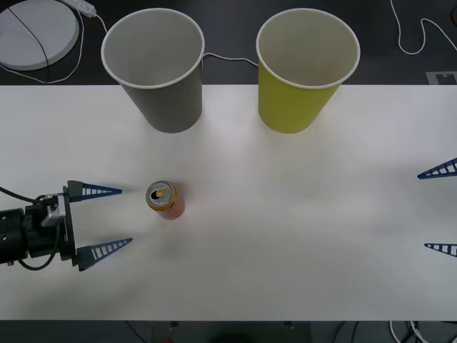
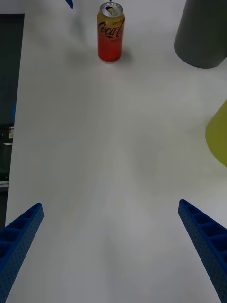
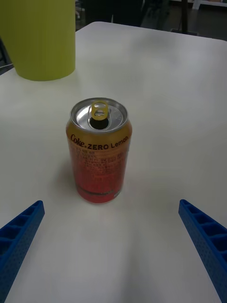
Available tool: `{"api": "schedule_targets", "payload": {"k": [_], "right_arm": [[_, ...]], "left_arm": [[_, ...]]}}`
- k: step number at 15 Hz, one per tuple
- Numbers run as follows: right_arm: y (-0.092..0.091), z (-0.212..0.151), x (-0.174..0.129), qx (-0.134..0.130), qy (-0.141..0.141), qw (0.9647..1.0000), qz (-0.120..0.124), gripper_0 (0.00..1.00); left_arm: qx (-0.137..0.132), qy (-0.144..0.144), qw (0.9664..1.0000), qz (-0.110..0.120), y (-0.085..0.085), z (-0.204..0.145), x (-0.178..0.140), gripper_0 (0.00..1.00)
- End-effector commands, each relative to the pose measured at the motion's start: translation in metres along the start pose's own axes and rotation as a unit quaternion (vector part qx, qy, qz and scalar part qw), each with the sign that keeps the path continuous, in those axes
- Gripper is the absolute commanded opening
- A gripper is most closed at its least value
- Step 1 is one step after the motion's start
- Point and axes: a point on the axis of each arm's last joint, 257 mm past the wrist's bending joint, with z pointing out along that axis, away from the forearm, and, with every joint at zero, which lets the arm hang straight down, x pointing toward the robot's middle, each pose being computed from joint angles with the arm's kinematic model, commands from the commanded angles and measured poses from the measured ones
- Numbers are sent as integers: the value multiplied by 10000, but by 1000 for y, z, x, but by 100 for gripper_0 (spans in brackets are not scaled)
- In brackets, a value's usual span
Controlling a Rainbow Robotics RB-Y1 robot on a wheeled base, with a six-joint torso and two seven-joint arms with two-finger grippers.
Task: Put the can into the green bin and the plastic bottle into the gray bin
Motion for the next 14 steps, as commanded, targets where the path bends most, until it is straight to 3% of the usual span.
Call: {"api": "schedule_targets", "payload": {"k": [1,4,6,8,14], "right_arm": [[0,0,0,0,-1,10000,0,100],[0,0,0,0,-1,10000,0,100],[0,0,0,0,-1,10000,0,100],[0,0,0,0,-1,10000,0,100],[0,0,0,0,-1,10000,0,100]], "left_arm": [[-74,-2,10000,66,-5,9,10,100],[-184,-39,9998,45,-7,19,15,100],[-288,-55,9994,202,-7,24,19,100],[-470,-142,9986,203,-2,30,22,100],[-759,-458,9961,-19,3,52,14,100]]}}
